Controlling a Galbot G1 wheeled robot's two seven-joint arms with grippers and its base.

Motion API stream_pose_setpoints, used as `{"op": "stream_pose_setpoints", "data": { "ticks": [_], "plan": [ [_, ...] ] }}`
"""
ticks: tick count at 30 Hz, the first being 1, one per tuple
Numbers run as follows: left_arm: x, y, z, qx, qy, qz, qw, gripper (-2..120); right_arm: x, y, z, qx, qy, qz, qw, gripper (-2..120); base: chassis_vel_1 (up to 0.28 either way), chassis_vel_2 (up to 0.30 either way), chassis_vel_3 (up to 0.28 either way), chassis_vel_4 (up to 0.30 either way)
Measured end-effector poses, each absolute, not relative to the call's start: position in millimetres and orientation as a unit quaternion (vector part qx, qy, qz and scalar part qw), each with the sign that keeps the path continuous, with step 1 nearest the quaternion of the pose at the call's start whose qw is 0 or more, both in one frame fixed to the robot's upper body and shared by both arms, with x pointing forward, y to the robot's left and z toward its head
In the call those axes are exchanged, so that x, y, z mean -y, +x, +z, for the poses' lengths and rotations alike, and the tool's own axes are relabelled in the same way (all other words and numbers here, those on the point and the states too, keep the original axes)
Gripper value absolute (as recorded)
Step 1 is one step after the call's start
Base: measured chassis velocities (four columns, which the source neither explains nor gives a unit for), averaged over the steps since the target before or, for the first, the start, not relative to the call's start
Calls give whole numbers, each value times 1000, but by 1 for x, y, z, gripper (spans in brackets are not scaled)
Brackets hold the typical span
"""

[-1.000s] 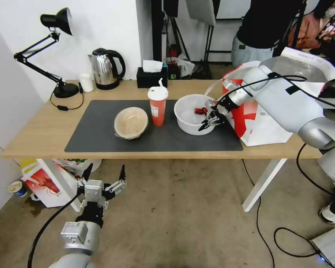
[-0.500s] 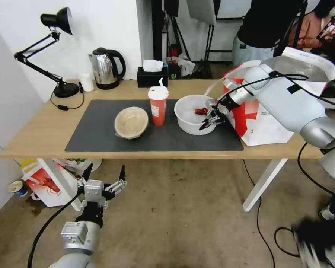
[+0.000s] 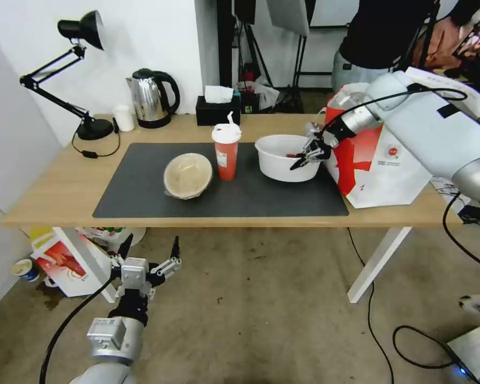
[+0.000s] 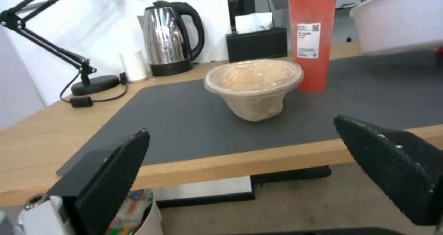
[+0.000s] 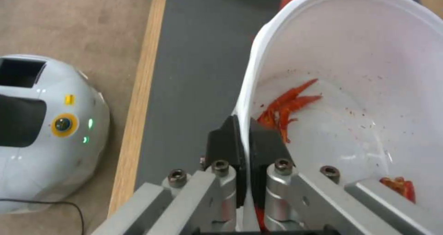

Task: Pick up the trash from the table and place it into the takeout bag.

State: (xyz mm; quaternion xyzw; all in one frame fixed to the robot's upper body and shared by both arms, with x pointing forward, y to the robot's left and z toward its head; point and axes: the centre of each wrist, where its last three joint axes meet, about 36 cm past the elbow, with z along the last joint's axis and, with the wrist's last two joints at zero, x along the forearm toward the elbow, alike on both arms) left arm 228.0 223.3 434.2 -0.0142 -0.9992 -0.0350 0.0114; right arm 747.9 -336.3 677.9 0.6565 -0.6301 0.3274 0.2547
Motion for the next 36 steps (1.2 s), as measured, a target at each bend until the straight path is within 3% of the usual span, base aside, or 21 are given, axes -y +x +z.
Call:
{"op": "stream_pose_setpoints", "data": {
  "ticks": [15, 36],
  "plan": [
    [-223, 228, 434, 999, -14, -35, 11, 100, 344, 747, 707, 654, 655, 313, 214, 0, 0, 0, 0, 0],
    [-223, 228, 434, 999, -14, -35, 11, 100, 333, 754, 780, 698, 649, 282, 107, 0, 0, 0, 0, 0]
  ]
}}
